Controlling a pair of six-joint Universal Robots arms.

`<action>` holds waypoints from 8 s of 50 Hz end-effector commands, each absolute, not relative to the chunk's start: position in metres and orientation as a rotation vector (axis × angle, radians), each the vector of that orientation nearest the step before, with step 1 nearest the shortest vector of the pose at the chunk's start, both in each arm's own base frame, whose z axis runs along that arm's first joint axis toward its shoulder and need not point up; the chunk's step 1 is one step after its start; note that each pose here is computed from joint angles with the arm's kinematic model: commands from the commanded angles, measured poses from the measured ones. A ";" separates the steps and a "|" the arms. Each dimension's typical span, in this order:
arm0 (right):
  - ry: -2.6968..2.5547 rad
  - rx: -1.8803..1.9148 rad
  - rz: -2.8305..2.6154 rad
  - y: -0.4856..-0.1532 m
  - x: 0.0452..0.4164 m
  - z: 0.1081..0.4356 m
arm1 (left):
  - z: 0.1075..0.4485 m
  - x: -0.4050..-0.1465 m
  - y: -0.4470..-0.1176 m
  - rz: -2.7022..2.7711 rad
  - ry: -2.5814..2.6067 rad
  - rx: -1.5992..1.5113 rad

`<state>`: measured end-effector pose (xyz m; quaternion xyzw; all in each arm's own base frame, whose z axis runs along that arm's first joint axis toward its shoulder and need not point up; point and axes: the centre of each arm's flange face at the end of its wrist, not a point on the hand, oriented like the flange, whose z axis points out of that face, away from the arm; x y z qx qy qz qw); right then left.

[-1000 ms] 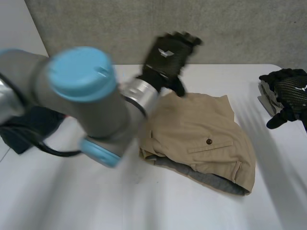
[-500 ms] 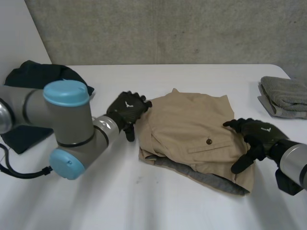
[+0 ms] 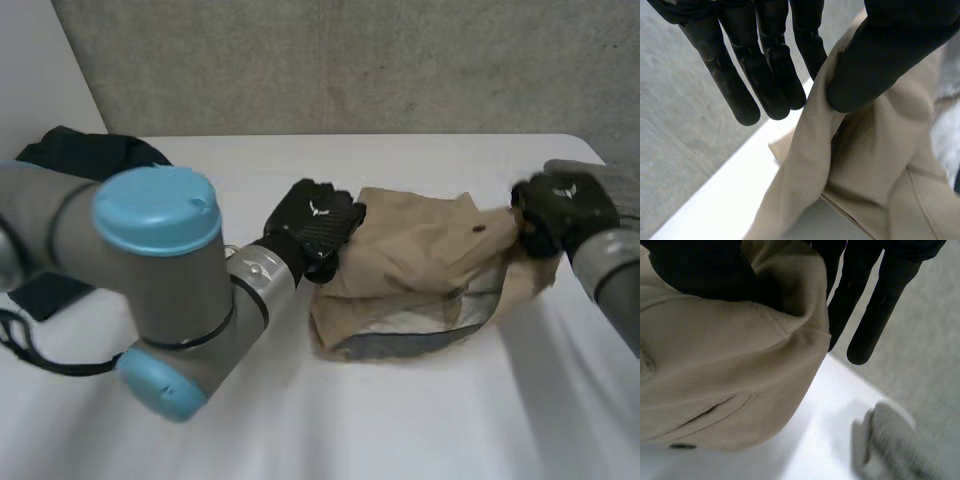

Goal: Fold the laundry.

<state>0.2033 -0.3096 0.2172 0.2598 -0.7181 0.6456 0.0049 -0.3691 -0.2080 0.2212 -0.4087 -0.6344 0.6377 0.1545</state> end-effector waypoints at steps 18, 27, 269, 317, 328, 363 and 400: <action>-1.920 1.607 2.418 -0.330 0.322 0.185 | 0.194 -0.407 -0.073 1.559 -1.815 -1.135; -1.949 1.185 2.333 -0.343 0.291 0.223 | 0.216 -0.400 -0.094 1.645 -1.826 -1.054; -2.269 1.428 1.751 -0.222 0.277 0.139 | 0.155 -0.254 -0.345 2.140 -2.283 -1.043; -2.356 1.362 1.671 -0.222 0.260 0.140 | 0.137 -0.301 -0.172 1.877 -2.290 -1.277; -2.306 1.392 1.769 -0.223 0.268 0.137 | 0.140 -0.274 -0.203 1.930 -2.418 -1.183; -2.228 1.259 1.806 -0.240 0.268 0.133 | 0.164 -0.246 -0.149 1.730 -2.392 -1.287; -2.210 1.305 1.731 -0.213 0.252 0.189 | 0.154 -0.242 -0.170 1.779 -2.440 -1.205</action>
